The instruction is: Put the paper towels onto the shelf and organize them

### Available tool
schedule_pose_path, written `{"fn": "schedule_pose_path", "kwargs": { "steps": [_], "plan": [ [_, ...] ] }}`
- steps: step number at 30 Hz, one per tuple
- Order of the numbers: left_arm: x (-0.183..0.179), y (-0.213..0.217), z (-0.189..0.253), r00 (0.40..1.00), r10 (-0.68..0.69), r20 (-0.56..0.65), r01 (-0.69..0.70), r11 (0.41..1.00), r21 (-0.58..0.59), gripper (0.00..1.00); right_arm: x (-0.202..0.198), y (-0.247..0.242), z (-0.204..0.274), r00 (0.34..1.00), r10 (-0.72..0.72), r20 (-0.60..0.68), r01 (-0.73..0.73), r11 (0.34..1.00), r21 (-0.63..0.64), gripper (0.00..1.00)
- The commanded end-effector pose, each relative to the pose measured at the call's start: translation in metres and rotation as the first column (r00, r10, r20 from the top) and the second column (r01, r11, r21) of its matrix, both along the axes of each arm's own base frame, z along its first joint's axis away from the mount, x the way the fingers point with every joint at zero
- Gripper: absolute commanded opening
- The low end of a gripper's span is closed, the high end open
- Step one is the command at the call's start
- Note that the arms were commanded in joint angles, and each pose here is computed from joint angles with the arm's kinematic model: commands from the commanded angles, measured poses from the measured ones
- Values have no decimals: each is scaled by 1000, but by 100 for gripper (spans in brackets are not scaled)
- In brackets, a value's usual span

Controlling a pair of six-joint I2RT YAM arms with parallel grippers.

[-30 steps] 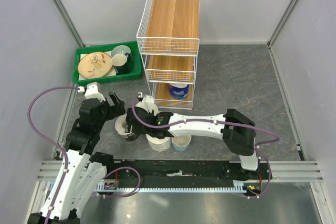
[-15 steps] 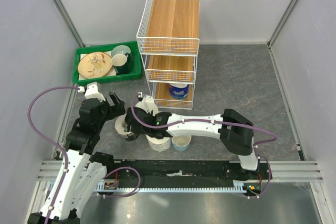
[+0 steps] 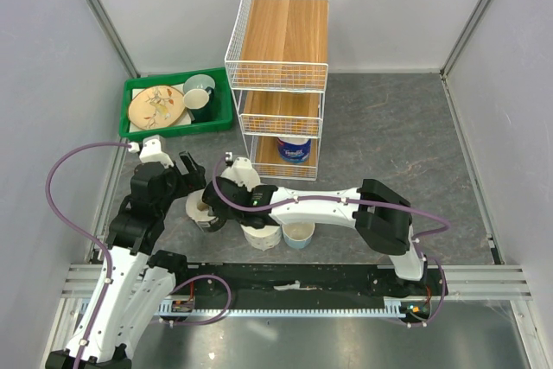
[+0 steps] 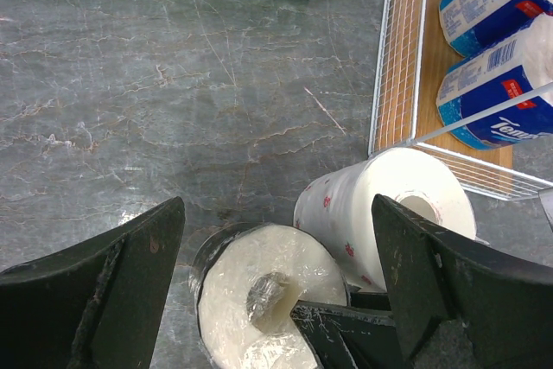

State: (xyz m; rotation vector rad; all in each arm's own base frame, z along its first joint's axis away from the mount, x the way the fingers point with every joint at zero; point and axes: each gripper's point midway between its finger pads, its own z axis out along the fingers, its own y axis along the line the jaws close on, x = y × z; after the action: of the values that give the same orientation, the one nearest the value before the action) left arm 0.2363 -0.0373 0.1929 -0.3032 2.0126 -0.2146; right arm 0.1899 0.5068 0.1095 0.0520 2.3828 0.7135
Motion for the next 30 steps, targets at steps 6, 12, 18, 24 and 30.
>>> {"fn": "schedule_pose_path", "kwargs": {
  "steps": [6, 12, 18, 24, 30],
  "plan": [
    [5, 0, 17, 999, 10, 48, -9, 1000, -23, 96, -6, 2, 23, 995, 81, 62, -85, 995, 50, 37],
    [5, 0, 18, 999, 12, 53, -11, 1000, -25, 96, -11, -8, 64, 990, 102, 99, -113, 988, 109, 36],
    [6, 0, 17, 999, 15, 52, -13, 1000, -22, 96, -17, -33, 111, 984, 96, 153, -123, 976, 180, 36],
    [5, 1, 17, 998, 16, 53, -15, 1000, -21, 96, -26, -56, 145, 981, 92, 174, -134, 958, 252, 35],
    [5, 0, 17, 999, 10, 51, -9, 1000, -24, 96, -29, -115, 160, 987, -8, 162, -39, 957, 287, 35]
  ]
}}
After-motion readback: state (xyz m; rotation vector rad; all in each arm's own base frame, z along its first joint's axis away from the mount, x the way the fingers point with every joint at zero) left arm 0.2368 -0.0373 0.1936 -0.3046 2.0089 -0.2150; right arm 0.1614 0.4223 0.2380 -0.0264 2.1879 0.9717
